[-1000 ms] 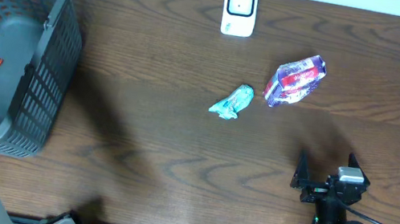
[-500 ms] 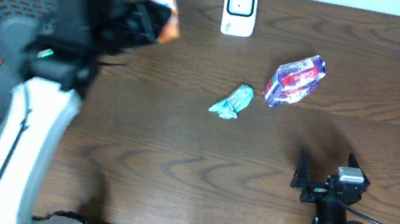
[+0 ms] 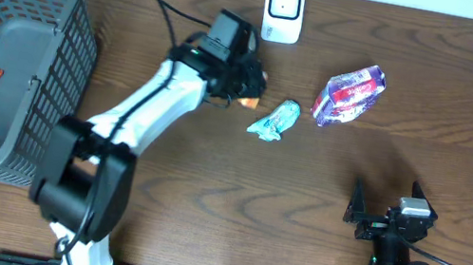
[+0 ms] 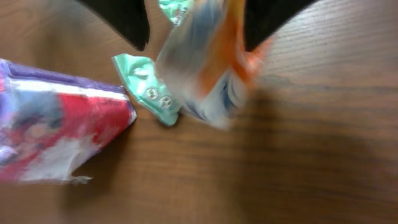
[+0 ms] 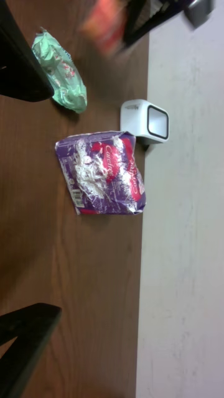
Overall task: Scan the item barcode
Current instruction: 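Carry the orange pack out and release it beside the green pack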
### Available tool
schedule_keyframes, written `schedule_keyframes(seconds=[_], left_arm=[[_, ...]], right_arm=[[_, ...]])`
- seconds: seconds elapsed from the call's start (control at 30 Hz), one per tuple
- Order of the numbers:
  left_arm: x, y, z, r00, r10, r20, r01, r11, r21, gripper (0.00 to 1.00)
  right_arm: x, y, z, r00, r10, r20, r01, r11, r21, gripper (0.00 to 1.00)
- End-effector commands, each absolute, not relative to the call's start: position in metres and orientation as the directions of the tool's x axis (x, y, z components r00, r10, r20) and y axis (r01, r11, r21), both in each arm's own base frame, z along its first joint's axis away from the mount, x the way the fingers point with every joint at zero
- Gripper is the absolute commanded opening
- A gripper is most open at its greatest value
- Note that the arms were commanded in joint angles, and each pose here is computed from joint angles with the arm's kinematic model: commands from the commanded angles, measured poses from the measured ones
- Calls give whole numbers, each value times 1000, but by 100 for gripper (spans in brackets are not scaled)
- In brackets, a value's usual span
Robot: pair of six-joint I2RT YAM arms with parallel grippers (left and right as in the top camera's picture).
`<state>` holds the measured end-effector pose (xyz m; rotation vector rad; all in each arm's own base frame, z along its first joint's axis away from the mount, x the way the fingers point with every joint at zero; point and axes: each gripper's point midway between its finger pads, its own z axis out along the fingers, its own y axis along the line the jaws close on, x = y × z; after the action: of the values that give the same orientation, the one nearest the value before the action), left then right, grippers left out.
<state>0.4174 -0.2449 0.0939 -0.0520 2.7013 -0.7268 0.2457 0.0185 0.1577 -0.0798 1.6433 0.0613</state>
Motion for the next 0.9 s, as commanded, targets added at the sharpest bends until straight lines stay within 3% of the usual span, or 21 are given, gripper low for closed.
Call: schedule_keyframes(seconds=[0.0,0.13,0.27,0.4,0.5,0.57,0.63,0.67,0.77,0.87], left_arm=[[420,-243,87,-939,-115,-323,57,877,-478,59],[429,-240,110,-920,-139,-366,74,856,-511,66],[443,-224,166,-862,-193,-468,114,827,-550,67],[457,-178,242,-739,-291,-608,144,813,-564,68],[459,-117,294,-601,-321,-732,141,859,-492,69],[458,-62,320,-496,-336,-801,59,907,-417,69],[450,5,338,-397,-371,-839,-108,927,-359,91],[443,36,342,-359,-390,-848,-199,919,-339,94],[415,121,338,-297,-419,-858,-444,856,-265,94],[389,183,319,-338,-389,-857,-580,803,-136,95]], right_arm=[[246,18,157,-73,-24,-997,-87,996,-17,99],[246,18,156,-73,-23,-997,-87,996,-17,99],[246,18,157,-73,-23,-997,-87,996,-17,99],[246,18,156,-73,-23,-997,-87,996,-17,99],[246,18,156,-73,-24,-997,-87,996,-17,99],[246,18,156,-73,-23,-997,-87,996,-17,99],[246,18,157,-73,-23,-997,-87,996,-17,99],[246,18,157,-73,-24,-997,-87,996,-17,99],[246,18,157,-73,-23,-997,-87,996,-17,99],[246,18,156,-73,-24,-997,-87,996,-17,99]])
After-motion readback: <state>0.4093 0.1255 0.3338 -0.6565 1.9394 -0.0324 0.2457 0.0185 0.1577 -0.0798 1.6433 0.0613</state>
